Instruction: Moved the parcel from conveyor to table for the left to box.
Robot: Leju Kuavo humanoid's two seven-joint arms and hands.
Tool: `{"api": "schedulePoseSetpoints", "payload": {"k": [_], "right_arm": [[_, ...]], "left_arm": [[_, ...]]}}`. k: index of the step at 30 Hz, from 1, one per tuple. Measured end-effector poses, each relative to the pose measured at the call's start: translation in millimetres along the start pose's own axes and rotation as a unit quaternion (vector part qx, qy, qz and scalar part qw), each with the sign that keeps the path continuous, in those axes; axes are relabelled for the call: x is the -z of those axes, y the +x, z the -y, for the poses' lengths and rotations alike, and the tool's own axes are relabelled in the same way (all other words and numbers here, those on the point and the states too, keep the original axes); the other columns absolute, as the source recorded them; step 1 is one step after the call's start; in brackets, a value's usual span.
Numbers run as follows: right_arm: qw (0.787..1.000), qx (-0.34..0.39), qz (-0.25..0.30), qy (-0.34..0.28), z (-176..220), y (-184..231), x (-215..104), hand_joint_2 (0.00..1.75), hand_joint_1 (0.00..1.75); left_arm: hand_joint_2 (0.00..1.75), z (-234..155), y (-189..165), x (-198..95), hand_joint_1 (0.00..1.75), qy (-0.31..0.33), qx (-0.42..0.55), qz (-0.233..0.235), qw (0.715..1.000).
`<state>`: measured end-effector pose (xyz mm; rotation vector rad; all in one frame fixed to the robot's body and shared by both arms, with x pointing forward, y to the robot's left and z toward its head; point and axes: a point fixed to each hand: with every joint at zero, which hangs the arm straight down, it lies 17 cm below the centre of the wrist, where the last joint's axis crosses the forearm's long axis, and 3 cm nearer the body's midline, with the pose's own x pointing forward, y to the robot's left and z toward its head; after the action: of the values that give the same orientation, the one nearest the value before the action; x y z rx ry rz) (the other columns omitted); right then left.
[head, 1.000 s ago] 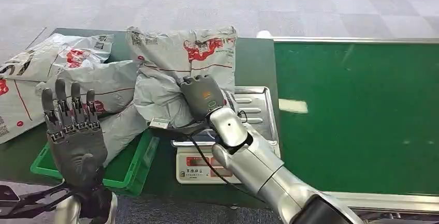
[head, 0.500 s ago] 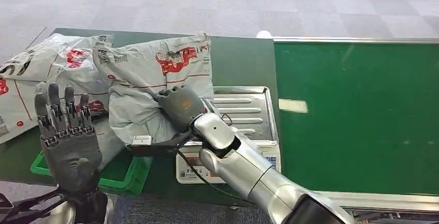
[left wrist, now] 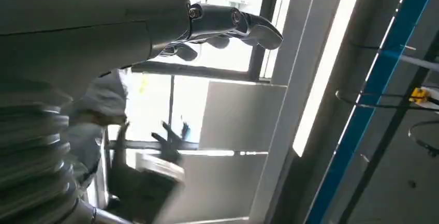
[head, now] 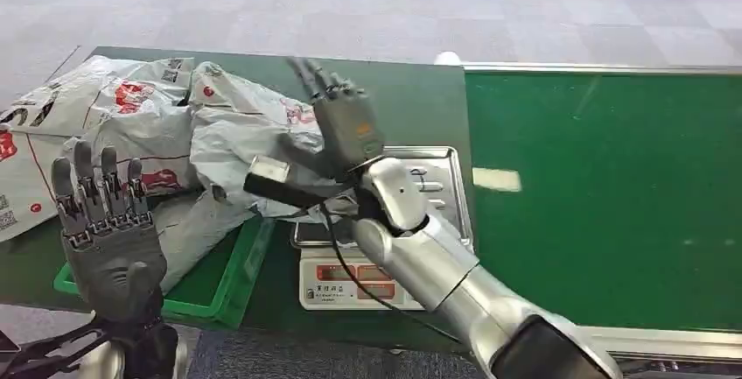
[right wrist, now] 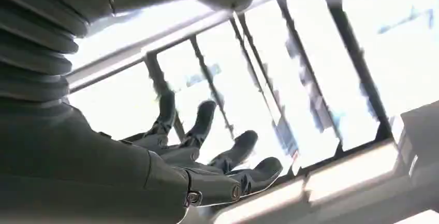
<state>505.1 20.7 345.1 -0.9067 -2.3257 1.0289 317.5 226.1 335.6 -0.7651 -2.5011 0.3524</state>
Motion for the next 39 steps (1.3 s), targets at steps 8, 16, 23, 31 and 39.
{"api": "schedulePoseSetpoints", "payload": {"k": [8, 16, 23, 31, 39], "right_arm": [[0.979, -0.014, -0.035, -0.200, 158.1, -62.6, 14.9, 0.00, 0.00], [0.955, -0.021, -0.049, -0.292, 234.4, -91.0, -14.9, 0.00, 0.00], [0.943, -0.029, -0.048, -0.327, 263.4, -91.9, -29.0, 0.00, 0.00], [0.938, -0.036, -0.047, -0.341, 275.9, -93.0, -38.8, 0.00, 0.00], [0.937, -0.039, -0.050, -0.344, 278.9, -96.0, -42.6, 0.00, 0.00]], "left_arm": [[1.75, 0.1, 1.5, -0.6, 0.00, 0.000, 0.017, -0.002, 1.000], [1.75, 4.3, 4.7, 6.1, 0.00, -0.010, 0.058, 0.000, 0.998], [1.75, 9.5, 12.1, 10.7, 0.00, -0.020, 0.064, 0.010, 0.998], [1.75, 11.6, 16.0, 13.1, 0.00, -0.023, 0.066, 0.016, 0.997], [1.75, 14.1, 16.7, 14.2, 0.00, -0.027, 0.067, 0.018, 0.997]]}}
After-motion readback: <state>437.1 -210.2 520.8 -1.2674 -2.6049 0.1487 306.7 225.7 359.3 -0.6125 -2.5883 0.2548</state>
